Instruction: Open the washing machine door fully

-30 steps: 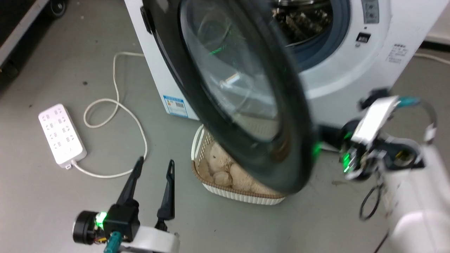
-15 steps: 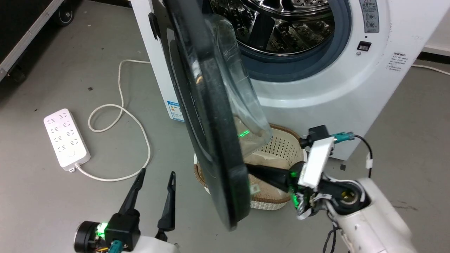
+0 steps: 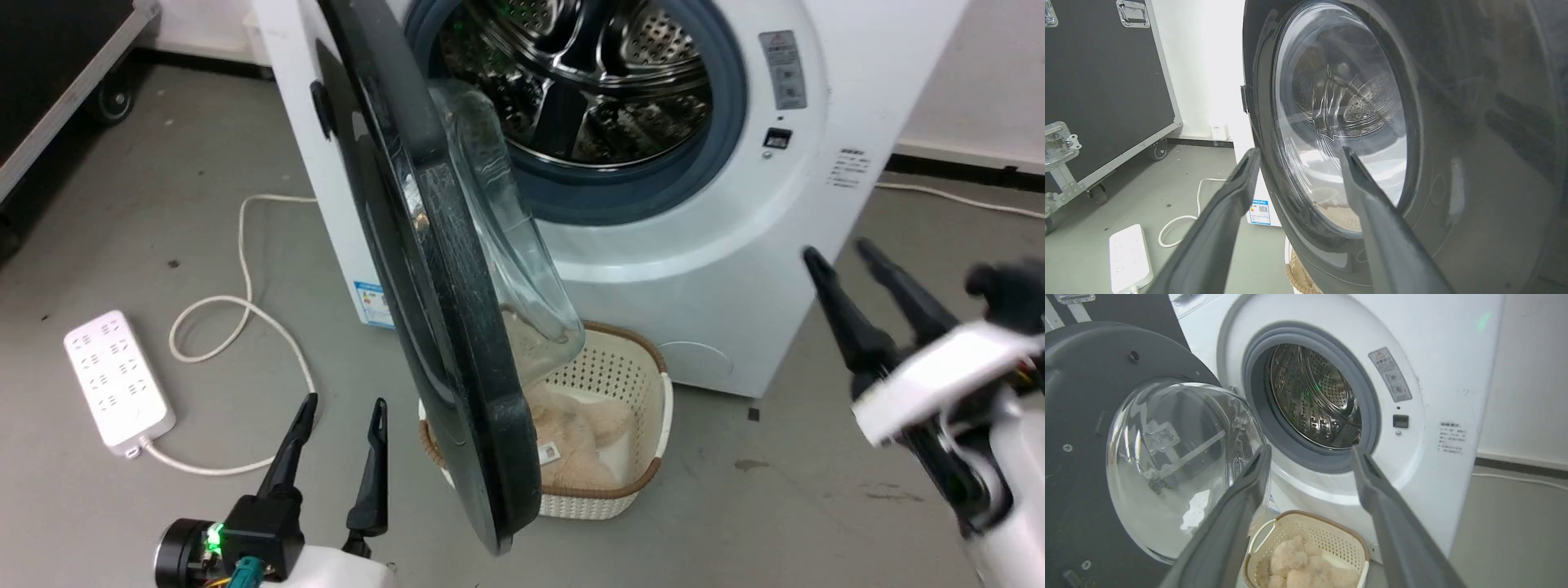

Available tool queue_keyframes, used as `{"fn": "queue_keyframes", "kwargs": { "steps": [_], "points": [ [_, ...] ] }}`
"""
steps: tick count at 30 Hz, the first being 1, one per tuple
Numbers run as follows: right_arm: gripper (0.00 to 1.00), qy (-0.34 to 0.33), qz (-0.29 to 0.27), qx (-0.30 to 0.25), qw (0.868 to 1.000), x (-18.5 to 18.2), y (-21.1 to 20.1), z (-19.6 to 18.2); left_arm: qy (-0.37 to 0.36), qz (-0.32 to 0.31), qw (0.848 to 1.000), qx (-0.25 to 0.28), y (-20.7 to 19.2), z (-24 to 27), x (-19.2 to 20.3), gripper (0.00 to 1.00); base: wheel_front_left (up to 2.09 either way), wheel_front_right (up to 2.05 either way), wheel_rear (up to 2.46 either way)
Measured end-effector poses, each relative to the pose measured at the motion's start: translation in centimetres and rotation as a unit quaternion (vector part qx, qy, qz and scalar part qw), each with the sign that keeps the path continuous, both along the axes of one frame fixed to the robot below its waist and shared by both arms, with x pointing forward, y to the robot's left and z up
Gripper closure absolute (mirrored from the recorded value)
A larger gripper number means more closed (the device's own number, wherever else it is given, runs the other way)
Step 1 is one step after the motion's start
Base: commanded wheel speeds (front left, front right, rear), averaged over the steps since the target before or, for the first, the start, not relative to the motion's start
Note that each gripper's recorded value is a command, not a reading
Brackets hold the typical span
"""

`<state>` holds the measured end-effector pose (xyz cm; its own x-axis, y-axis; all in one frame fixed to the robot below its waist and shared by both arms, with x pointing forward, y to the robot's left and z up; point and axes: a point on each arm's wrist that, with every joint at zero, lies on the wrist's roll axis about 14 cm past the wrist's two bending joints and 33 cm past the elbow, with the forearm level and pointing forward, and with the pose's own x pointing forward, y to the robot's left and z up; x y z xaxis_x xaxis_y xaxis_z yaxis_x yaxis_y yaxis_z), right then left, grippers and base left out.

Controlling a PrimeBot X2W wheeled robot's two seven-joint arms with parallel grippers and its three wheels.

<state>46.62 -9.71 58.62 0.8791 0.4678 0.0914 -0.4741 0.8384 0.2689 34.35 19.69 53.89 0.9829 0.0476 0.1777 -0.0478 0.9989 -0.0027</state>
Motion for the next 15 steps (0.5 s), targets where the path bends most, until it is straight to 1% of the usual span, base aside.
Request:
{"fn": "queue_keyframes", "kwargs": {
  "steps": [2,4,6,9,13,15],
  "points": [
    [0.00,-0.055,-0.033,-0.035,0.997,-0.8,-1.9,0.8,-0.004,-0.003,1.000,0.000,-0.2,0.2,0.1,0.00,0.00,0.00,0.00],
    [0.00,-0.101,-0.062,-0.061,0.991,-1.7,-3.5,1.7,-0.008,-0.003,1.000,0.002,0.0,0.5,0.2,0.00,0.00,0.00,0.00],
    [0.00,-0.131,-0.083,-0.100,0.983,-2.8,-4.5,1.8,-0.012,-0.004,1.000,0.004,0.0,0.8,0.3,0.00,0.00,0.00,0.00],
    [0.00,-0.159,-0.110,-0.131,0.972,-4.6,-5.1,1.7,-0.018,-0.007,1.000,0.004,-0.2,1.1,0.3,0.00,0.00,0.00,0.00],
    [0.00,-0.182,-0.141,-0.146,0.962,-6.8,-4.7,1.4,-0.020,-0.008,1.000,0.005,0.0,1.2,0.4,0.00,0.00,0.00,0.00],
    [0.00,-0.176,-0.162,-0.125,0.963,-7.8,-4.6,1.0,-0.020,-0.007,1.000,0.006,0.0,1.3,0.4,0.00,0.00,0.00,0.00]
  ]
}}
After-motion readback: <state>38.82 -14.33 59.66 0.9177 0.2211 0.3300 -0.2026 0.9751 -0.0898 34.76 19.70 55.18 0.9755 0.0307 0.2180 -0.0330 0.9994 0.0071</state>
